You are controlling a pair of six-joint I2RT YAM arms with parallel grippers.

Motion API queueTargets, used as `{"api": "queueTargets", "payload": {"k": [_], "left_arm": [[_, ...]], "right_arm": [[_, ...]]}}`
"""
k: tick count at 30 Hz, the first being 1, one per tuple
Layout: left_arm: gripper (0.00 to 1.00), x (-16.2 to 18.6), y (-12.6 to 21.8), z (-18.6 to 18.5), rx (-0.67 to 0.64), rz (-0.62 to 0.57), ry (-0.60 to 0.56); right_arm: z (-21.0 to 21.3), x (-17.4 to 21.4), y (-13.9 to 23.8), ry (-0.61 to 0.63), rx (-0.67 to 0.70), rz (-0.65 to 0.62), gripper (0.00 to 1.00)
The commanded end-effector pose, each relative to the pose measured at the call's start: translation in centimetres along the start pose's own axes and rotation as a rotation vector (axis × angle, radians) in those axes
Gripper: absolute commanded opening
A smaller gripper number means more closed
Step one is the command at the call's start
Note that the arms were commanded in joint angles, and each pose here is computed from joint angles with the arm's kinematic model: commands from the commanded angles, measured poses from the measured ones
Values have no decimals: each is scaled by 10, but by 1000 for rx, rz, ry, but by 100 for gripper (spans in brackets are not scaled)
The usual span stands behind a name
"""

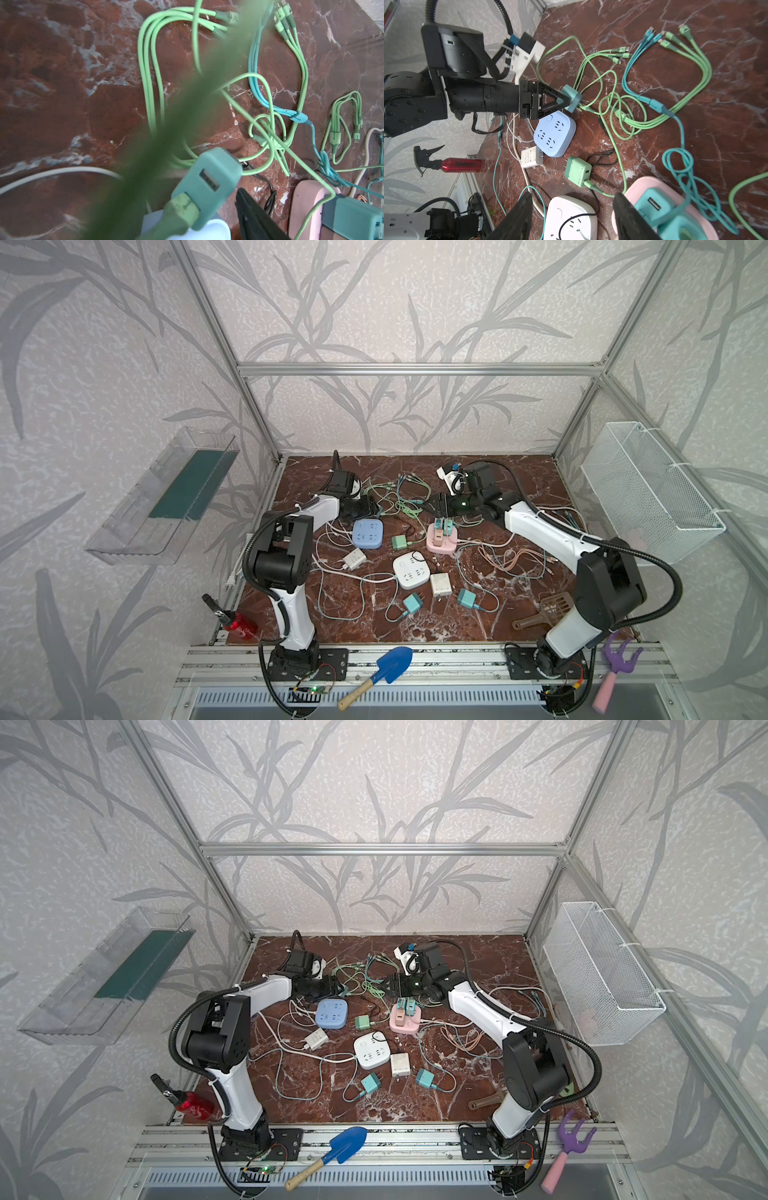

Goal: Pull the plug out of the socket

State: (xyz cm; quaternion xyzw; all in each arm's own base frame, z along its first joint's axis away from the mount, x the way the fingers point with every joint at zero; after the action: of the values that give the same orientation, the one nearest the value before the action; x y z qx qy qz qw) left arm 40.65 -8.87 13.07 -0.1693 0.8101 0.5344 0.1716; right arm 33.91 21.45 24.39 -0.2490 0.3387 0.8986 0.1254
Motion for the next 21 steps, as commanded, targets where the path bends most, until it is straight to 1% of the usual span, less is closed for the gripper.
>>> {"api": "queueTargets", "payload": {"k": [1,5,11,16,21], "left_arm": [[74,-15,28,-3,-82,-49,-29],[75,-15,37,0,-161,-29,-29],[75,-18,53,0,-218,-57,-28],[75,-18,70,-6,-246,-95,-34],[75,-12,86,-21,-258,-141,-74]], "right_arm": [[0,-5,20,23,2,-58,63],[-9,-3,34,14,31,-71,63],[-23,5,52,9,83,-85,64],[-31,16,60,32,139,-82,64],[-38,27,66,34,168,-89,63]]}}
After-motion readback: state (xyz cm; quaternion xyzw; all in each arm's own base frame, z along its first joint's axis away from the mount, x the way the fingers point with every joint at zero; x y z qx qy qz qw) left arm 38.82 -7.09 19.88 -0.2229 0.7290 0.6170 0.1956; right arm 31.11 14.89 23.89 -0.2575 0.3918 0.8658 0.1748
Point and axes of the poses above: each gripper's point midway between its finger pads, its own y axis back along the fingers, its own z axis along the line the jaws close on, x = y × z, the point moved 9 cm from there along y, back along the fingers, and after that the axes turned 8 degrees about -y, right-handed, at the moved point
